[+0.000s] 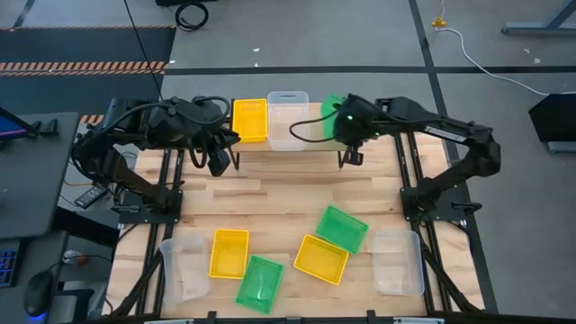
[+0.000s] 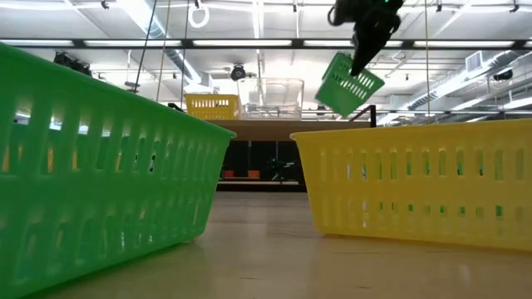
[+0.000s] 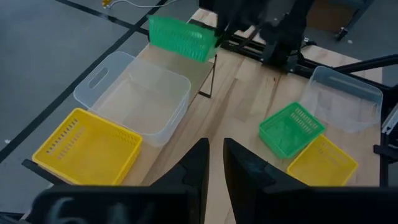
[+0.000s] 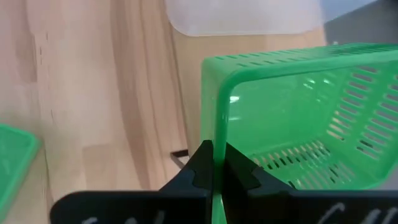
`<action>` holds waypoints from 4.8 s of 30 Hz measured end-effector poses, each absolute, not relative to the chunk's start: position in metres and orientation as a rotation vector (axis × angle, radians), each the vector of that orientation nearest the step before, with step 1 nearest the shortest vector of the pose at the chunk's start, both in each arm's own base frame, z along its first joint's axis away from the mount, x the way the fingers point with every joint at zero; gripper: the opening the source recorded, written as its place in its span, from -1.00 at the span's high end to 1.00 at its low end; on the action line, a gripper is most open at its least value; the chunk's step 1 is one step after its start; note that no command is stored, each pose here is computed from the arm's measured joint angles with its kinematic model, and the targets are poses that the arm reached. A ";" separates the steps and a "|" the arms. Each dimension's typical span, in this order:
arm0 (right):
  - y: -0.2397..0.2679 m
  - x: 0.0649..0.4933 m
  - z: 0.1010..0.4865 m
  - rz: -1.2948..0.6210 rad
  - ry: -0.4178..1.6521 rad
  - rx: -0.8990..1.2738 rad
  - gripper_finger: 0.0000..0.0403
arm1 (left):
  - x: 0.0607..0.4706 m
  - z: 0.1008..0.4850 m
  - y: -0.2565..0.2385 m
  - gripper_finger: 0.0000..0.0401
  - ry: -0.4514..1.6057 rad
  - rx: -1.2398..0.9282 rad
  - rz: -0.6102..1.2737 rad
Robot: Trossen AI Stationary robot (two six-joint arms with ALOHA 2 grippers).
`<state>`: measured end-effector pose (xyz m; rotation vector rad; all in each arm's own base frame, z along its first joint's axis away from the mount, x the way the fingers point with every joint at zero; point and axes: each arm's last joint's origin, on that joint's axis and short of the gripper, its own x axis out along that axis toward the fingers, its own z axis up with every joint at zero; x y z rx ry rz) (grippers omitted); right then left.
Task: Stack baskets on shelf by color
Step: Put the top green bin on the shelf, then stack the right green bin on top of the green bin on the shelf
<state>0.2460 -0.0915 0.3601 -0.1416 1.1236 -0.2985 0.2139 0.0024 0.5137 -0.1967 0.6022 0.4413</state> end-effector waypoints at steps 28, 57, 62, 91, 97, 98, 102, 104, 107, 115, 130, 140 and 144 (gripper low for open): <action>-0.120 0.268 0.339 -0.315 1.137 -0.111 0.80 | 0.213 0.513 0.002 0.74 0.604 -0.220 0.451; -0.107 0.254 0.355 -0.323 1.103 0.094 0.35 | 0.213 0.513 -0.004 0.74 0.606 -0.204 0.428; -0.076 0.238 0.384 -0.203 1.075 0.148 0.35 | 0.213 0.513 -0.004 0.74 0.612 -0.192 0.428; 0.093 0.221 0.258 0.443 1.272 -0.072 -0.34 | 0.213 0.513 -0.003 0.74 0.577 -0.292 0.494; 0.113 0.217 0.237 0.525 1.193 -0.120 -0.34 | 0.216 0.512 -0.006 0.74 0.564 -0.331 0.509; 0.115 0.215 0.234 0.534 1.187 -0.135 -0.34 | 0.218 0.512 -0.006 0.74 0.562 -0.334 0.514; 0.121 0.211 0.217 0.546 1.206 -0.215 -0.34 | 0.224 0.509 -0.010 0.74 0.564 -0.350 0.517; 0.121 0.210 0.209 0.543 1.228 -0.250 -0.34 | 0.227 0.508 -0.012 0.74 0.565 -0.361 0.517; 0.121 0.210 0.196 0.521 1.270 -0.281 -0.32 | 0.235 0.504 -0.016 0.74 0.571 -0.364 0.515; 0.123 0.216 0.170 0.483 1.363 -0.314 -0.13 | 0.249 0.498 -0.021 0.74 0.583 -0.368 0.522; 0.115 0.223 0.173 0.358 1.422 -0.379 0.93 | 0.254 0.498 -0.021 0.74 0.564 -0.365 0.512; 0.109 0.232 0.271 0.293 1.242 -0.441 0.96 | 0.254 0.498 -0.021 0.74 0.576 -0.315 0.497; 0.097 0.235 0.323 0.181 1.131 -0.446 0.97 | 0.254 0.498 -0.021 0.74 0.582 -0.291 0.489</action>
